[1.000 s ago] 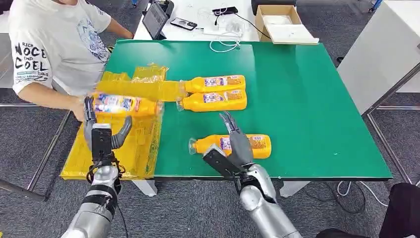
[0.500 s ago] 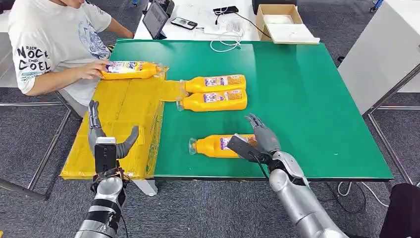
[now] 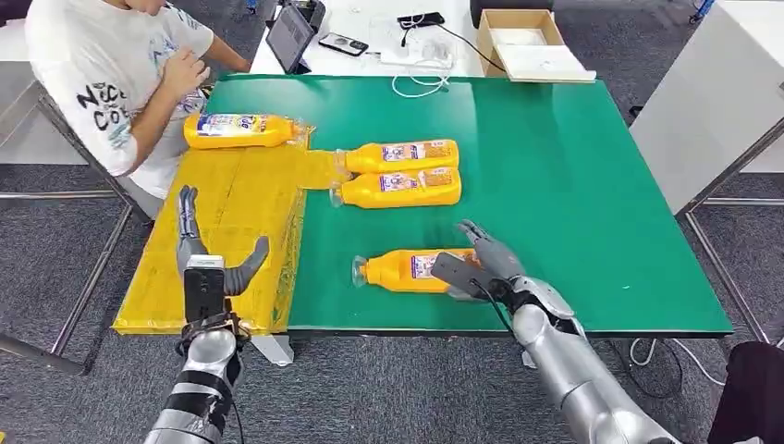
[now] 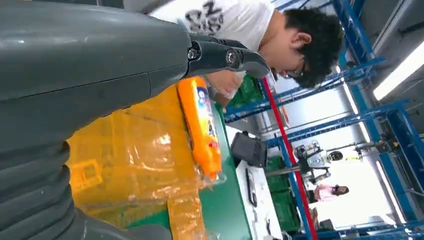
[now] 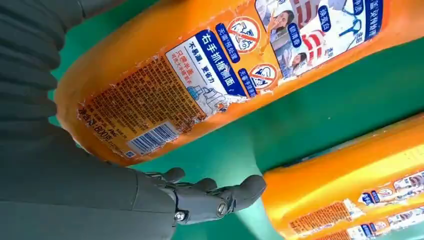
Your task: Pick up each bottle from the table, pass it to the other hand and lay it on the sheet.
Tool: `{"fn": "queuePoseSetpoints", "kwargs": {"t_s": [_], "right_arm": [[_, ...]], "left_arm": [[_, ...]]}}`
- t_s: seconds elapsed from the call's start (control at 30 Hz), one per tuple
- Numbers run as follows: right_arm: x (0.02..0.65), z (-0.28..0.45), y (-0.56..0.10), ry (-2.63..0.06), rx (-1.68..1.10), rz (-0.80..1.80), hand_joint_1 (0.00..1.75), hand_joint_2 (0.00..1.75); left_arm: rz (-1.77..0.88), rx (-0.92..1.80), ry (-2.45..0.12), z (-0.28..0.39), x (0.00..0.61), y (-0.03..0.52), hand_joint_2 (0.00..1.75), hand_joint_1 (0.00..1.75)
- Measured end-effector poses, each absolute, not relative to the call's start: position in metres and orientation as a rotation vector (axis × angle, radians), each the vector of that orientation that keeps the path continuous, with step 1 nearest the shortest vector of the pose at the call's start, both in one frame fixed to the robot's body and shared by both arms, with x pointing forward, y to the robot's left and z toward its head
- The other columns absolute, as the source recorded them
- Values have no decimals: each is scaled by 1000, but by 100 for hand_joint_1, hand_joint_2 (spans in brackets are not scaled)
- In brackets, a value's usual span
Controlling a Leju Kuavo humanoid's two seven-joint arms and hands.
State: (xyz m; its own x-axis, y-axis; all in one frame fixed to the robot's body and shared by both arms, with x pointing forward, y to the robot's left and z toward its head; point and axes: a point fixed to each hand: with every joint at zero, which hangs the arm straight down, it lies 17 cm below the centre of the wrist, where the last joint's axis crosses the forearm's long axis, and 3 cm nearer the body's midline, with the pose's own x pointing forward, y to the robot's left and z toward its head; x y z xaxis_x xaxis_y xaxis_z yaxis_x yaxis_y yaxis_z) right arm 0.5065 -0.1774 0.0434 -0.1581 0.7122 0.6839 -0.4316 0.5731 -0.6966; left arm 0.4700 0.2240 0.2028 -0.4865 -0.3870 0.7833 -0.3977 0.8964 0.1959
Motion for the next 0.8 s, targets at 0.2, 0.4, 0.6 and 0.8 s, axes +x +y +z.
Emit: {"fn": "queuePoseSetpoints", "kwargs": {"t_s": [0.2,0.4,0.6,0.8], "right_arm": [[509,33,-178,-1345,-236,1073,0,175],[504,11,-192,-1237,-212,1131,0,175],[504,3,-201,-1181,-215,1166,0,175],[506,-2,-210,-1119,-226,1239,0,175]], "left_arm": [[2,515,-2120,200,478,210,175,0],[-13,464,-2105,194,483,195,175,0],[-22,431,-2097,191,487,187,175,0],[-17,389,-2081,187,491,178,175,0]]}}
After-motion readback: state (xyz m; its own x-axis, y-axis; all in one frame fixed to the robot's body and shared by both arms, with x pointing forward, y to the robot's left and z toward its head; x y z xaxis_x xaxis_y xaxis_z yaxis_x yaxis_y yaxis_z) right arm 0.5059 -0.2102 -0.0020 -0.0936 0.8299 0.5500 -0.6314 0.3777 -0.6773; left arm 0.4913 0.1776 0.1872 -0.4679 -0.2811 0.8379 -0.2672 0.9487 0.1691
